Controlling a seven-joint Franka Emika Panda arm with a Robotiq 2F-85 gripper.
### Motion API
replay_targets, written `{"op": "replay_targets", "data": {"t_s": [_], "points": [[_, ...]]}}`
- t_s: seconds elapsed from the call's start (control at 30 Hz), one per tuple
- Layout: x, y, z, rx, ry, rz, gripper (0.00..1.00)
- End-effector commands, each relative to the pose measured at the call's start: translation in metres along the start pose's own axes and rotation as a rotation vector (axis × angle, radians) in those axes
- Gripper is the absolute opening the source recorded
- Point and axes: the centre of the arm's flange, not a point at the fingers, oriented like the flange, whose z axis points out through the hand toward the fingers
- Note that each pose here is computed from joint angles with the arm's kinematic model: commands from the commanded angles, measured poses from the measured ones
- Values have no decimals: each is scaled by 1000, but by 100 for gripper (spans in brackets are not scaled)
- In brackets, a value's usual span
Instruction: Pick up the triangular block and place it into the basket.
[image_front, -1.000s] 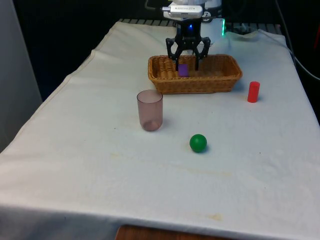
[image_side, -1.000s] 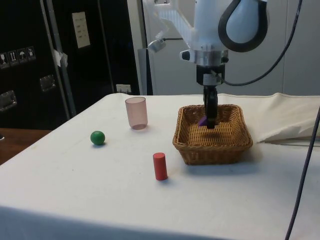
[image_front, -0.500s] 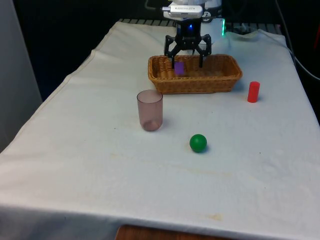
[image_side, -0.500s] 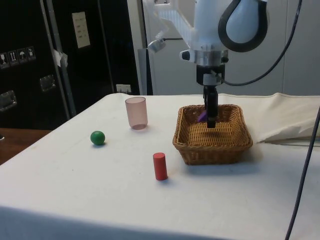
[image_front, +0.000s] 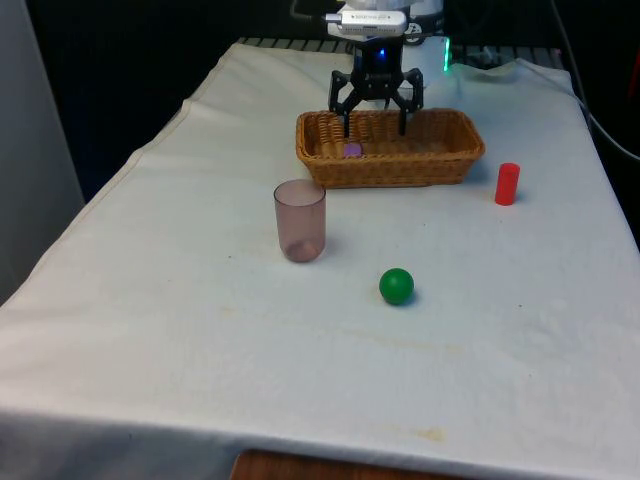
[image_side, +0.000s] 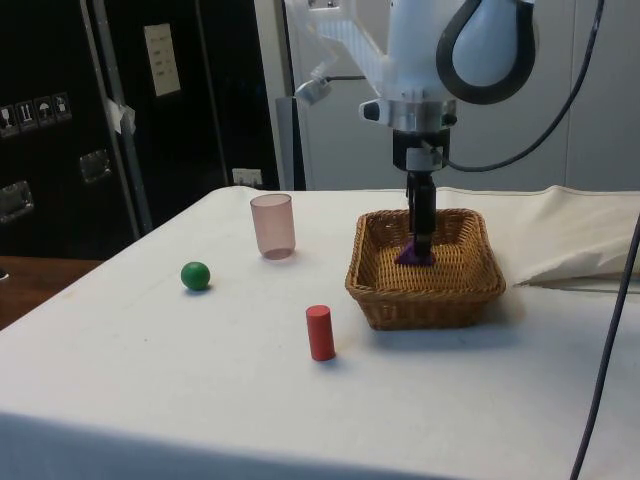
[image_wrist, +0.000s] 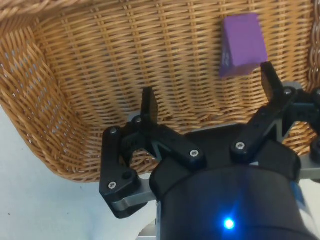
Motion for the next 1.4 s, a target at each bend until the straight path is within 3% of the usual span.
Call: {"op": "replay_targets", "data": {"t_s": [0.0, 0.37, 0.53, 0.9, 0.93, 0.97, 1.17, 1.2, 1.23, 1.37], "points": [[0, 0, 0, 0, 0, 0, 100], [4, -5, -1, 0, 3, -2, 100], [11, -5, -12, 1, 11, -2, 100], [22, -3, -46, 13, 27, -8, 100], [21, -4, -46, 25, 36, -8, 100], [23, -2, -50, 14, 28, -8, 100], [27, -2, -73, 23, 35, -14, 100], [26, -3, -71, 37, 43, -15, 100], [28, -1, -76, 24, 36, -14, 100], [30, -1, -92, 29, 42, -18, 100]]}}
